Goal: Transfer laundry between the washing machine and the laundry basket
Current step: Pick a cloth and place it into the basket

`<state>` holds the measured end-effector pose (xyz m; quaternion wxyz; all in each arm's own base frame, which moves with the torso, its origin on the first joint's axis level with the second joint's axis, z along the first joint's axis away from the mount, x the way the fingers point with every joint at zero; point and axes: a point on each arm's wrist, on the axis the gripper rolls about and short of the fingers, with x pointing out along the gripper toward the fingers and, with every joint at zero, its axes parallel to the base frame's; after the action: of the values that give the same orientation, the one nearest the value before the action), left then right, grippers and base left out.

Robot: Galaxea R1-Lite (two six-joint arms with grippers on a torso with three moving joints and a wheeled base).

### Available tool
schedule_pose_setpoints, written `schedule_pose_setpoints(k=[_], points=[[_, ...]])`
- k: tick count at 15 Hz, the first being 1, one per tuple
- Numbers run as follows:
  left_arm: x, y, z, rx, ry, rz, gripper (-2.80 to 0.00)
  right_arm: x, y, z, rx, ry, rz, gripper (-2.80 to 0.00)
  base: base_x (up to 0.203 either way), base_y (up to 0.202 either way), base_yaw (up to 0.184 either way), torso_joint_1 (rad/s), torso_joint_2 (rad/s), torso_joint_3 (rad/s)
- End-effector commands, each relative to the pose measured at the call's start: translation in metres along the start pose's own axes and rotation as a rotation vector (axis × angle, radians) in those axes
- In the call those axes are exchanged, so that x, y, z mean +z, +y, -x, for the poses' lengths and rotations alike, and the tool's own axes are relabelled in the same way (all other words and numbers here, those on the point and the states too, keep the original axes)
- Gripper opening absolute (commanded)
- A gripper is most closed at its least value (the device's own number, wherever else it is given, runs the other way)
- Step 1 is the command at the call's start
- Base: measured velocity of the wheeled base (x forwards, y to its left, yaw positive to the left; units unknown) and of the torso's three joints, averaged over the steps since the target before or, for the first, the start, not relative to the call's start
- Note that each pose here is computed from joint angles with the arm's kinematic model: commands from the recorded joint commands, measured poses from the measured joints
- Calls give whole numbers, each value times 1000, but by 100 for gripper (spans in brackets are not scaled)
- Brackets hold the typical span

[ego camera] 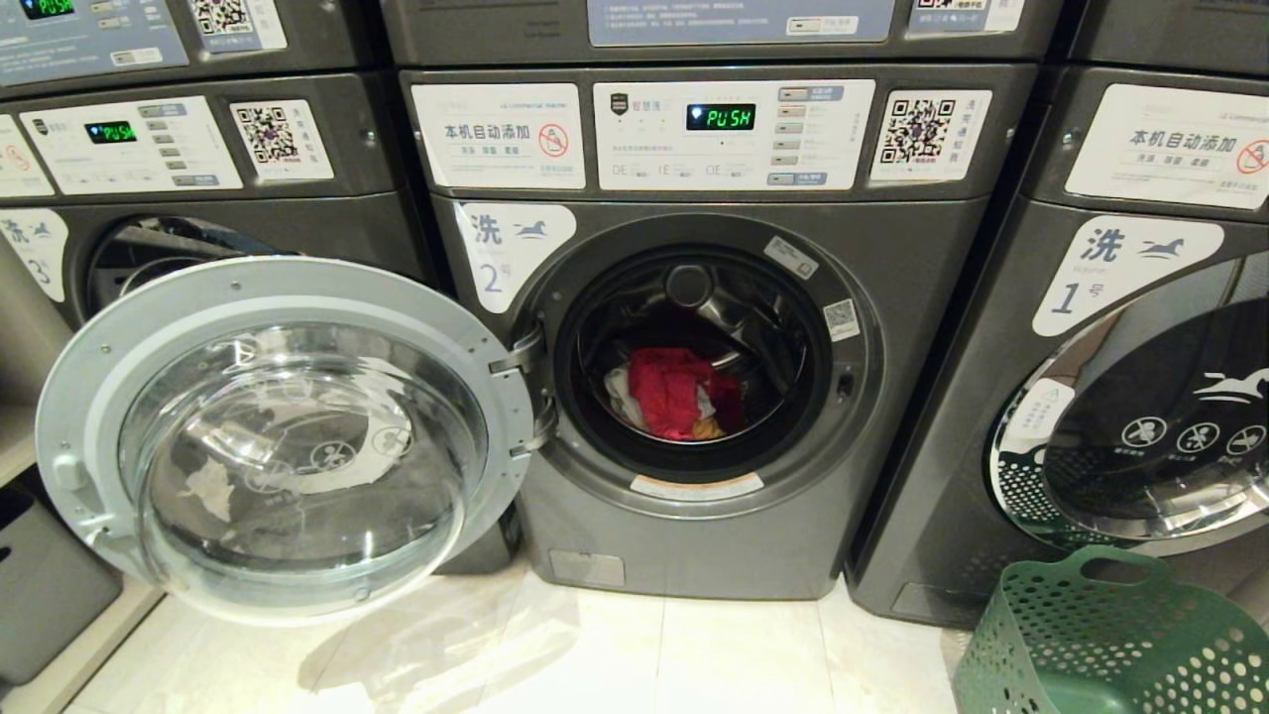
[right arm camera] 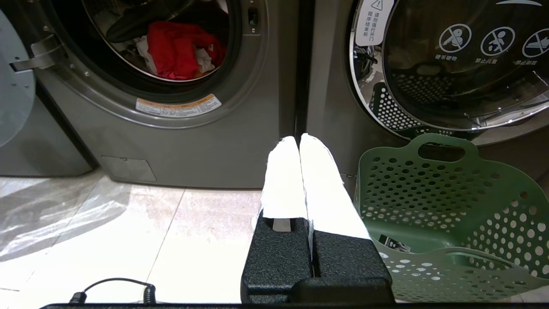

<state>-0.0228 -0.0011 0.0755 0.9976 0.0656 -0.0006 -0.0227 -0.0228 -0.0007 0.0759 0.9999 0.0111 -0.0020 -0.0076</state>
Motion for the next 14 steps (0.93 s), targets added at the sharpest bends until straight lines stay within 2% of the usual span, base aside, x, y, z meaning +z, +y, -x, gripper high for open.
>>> schedule_pose_setpoints(k=[1,5,14], points=[[0,0,0,0,0,-1,-280,0,0,0,0,-1,-1,-280,0,0,0,0,0,0],[0,0,0,1,1,-1,-280,0,0,0,0,1,2,-280,0,0,0,1,0,-38],[0,0,0,2,3,1,-280,0,0,0,0,1,-1,-280,0,0,0,2,2,-184]])
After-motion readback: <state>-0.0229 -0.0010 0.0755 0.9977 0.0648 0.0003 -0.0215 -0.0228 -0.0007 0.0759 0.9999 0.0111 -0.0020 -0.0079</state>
